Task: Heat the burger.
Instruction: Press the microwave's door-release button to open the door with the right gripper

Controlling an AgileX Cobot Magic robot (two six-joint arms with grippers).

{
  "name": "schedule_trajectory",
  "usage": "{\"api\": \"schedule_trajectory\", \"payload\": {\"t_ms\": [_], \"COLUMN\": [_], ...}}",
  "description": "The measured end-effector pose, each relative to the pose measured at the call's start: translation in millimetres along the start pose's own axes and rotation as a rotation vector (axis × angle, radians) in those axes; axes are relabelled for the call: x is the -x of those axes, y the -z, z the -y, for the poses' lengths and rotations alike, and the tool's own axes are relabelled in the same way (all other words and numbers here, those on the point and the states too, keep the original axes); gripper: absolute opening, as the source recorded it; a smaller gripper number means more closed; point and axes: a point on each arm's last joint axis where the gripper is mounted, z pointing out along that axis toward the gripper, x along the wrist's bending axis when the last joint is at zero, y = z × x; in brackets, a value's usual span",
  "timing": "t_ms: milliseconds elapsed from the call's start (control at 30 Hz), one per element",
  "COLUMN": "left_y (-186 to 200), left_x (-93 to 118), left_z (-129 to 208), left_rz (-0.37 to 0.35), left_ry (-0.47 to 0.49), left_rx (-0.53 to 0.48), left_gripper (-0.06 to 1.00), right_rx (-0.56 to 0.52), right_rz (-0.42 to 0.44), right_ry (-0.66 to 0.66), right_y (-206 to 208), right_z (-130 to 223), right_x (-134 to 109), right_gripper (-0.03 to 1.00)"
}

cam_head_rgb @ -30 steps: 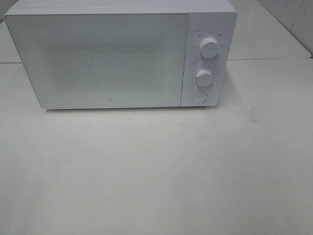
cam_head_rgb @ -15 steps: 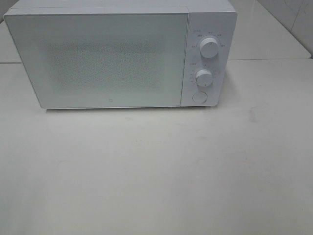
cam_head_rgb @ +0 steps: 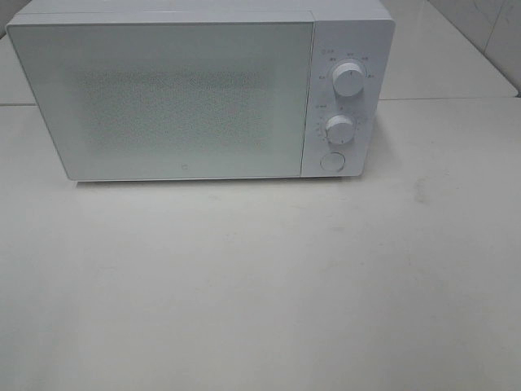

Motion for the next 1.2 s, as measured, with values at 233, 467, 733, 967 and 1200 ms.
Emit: {"api": "schedule_trajectory", "payload": {"t_ms": [233,467,733,967,1200], "left_y": [0.0,0.0,0.0,0.0,0.0], "left_x": [0.0,0.0,0.0,0.0,0.0], "left_z": [0.0,0.0,0.0,0.0,0.0], "left_rz": [0.000,0.000,0.000,0.000,0.000], "left_ry": [0.000,0.000,0.000,0.000,0.000], "left_rx": [0.000,0.000,0.000,0.000,0.000], "left_gripper": [0.99,0.99,0.99,0.99,0.99], "right_rx": [-0.018,-0.028,-0.059,-0.074,-0.080], "right_rz": [-0.002,-0.005,-0.009,-0.012,-0.017], "right_ry": [0.003,0.005,0.007,0.008,0.009], "right_y": [-28.7,-56.0,-105.1,-137.0,-176.9], "right_z": [-15.7,-26.3,-34.3,-33.9,-27.8], "right_x": [-1.1,-2.0,-3.5,-4.4,-5.5], "right_gripper": [0.74,0.74,0.74,0.74,0.74]}}
